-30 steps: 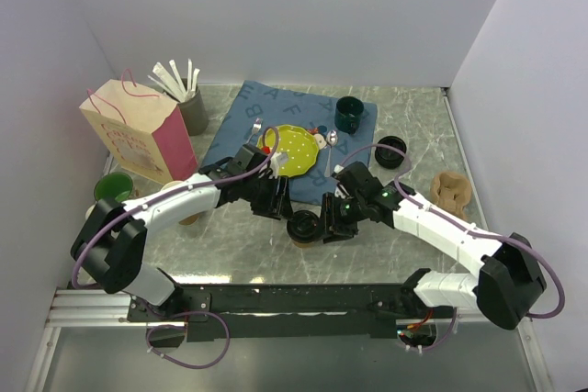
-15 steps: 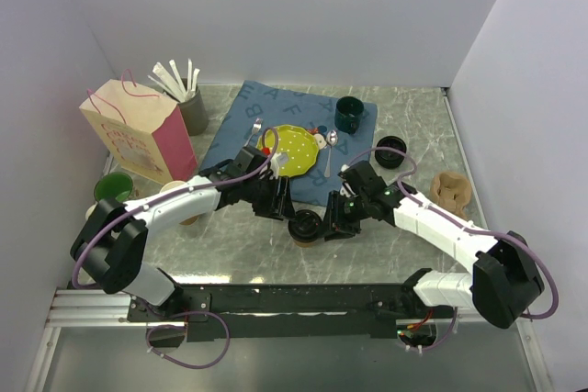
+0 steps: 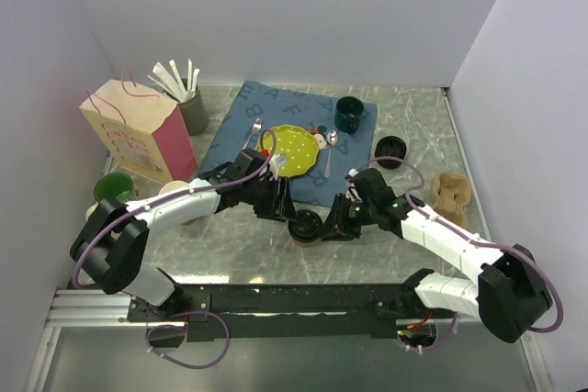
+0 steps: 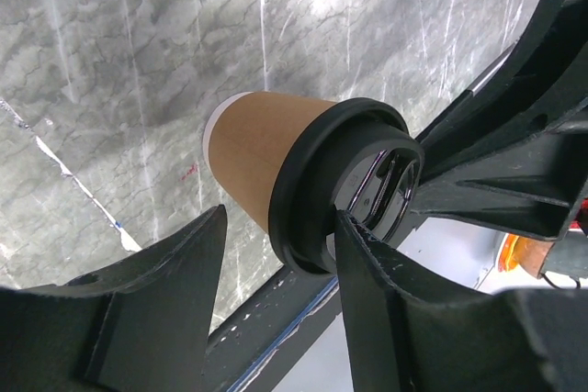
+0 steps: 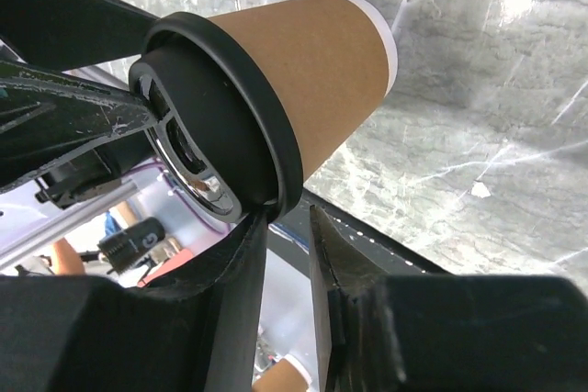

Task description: Pack the takeout coffee

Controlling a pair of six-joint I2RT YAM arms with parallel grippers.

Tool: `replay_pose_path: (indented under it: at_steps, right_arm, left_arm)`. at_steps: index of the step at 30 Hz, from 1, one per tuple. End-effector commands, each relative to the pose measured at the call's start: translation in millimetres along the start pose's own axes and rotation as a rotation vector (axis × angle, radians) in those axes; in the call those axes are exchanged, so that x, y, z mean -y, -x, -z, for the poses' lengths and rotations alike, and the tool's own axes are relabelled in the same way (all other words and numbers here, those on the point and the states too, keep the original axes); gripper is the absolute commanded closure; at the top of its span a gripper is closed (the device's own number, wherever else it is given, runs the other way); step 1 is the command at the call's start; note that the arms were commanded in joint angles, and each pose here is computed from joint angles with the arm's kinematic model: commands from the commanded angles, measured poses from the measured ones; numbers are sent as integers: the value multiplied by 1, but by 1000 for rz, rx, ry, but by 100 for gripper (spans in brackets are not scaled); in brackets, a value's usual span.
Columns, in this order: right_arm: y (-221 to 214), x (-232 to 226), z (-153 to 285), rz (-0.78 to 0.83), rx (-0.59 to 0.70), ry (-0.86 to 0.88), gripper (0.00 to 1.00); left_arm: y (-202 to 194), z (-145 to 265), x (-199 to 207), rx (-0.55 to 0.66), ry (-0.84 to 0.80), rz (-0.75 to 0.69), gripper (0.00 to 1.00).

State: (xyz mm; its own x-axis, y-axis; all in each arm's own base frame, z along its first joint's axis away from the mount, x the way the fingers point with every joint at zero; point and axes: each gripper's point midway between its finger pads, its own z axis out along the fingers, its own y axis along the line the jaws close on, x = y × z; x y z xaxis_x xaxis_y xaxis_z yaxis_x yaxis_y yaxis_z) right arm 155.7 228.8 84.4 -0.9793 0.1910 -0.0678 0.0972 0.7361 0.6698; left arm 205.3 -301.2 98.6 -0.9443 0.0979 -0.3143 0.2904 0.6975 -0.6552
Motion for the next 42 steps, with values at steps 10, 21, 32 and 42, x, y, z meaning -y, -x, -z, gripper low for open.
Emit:
replay_pose_path:
  at_steps: [10, 21, 32, 42]
  right_arm:
    - [56, -33, 63, 327, 188, -168, 58]
    - [80, -62, 48, 588, 120, -133, 55]
    - [58, -62, 16, 667, 10, -127, 53]
    - [59, -51, 8, 692, 19, -229, 57]
  left_arm:
    - [6, 9, -5, -8, 107, -35, 39]
    - [43, 36, 7, 128, 177, -39, 12]
    - [35, 63, -49, 231, 418, 47, 3]
    - [32, 74, -57, 243, 466, 27, 3]
